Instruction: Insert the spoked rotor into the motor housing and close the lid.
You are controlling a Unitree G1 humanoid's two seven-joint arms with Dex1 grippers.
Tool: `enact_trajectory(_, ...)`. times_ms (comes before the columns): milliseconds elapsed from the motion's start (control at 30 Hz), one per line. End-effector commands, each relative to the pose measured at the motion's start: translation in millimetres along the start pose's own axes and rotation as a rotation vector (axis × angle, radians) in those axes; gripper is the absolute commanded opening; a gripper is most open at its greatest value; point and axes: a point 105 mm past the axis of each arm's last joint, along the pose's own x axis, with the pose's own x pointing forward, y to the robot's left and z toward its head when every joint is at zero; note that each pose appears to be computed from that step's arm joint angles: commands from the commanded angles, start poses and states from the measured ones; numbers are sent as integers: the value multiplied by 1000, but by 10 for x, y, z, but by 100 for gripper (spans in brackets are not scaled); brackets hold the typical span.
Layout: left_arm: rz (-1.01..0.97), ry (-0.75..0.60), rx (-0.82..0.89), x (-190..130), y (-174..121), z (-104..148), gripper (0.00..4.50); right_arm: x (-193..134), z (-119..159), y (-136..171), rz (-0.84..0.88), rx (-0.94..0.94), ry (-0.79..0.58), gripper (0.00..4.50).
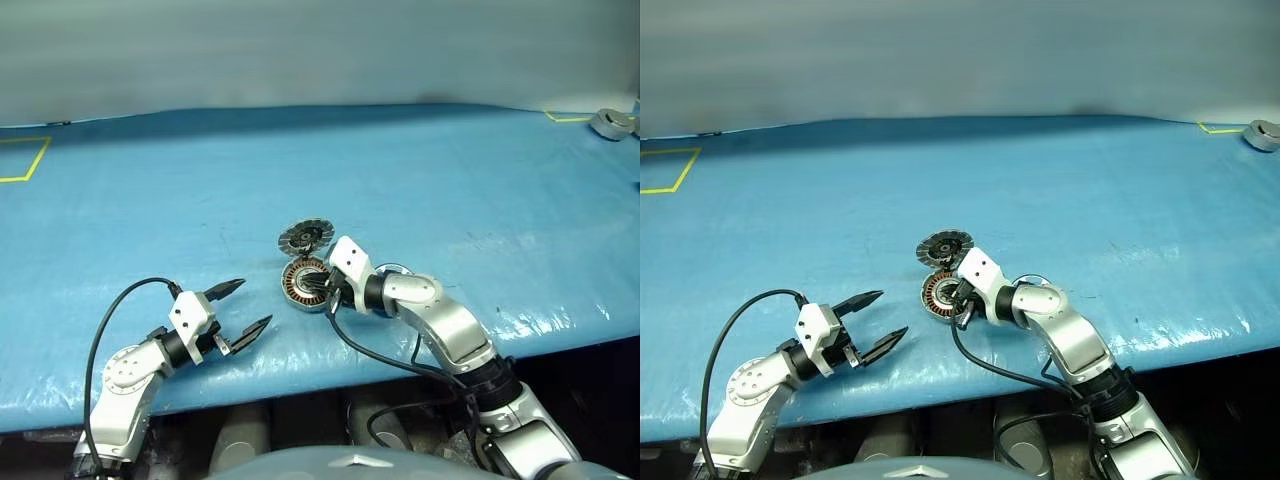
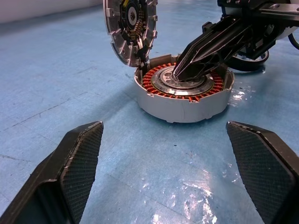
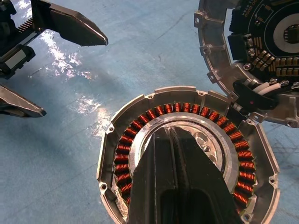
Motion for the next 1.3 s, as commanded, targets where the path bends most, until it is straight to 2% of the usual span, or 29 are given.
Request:
enact_trajectory(33, 9, -16, 12, -10, 14, 17, 450, -78, 261, 15, 7, -14, -93, 7)
enact_trajectory(200, 6, -17, 13, 4, 18, 13, 450, -91, 300, -63, -28, 0, -110, 7)
enact_trajectory(900, 10, -11, 17, -14, 15, -2, 450, 25, -137, 28, -27, 54, 40, 7)
enact_trajectory(1000, 9, -11, 17, -14, 11, -2, 450, 15, -118, 13, -32, 49, 33, 7)
enact_trajectory(1300, 10, -7, 10, -15, 6, -19, 450, -94, 169, -51, -36, 18, -72, 7)
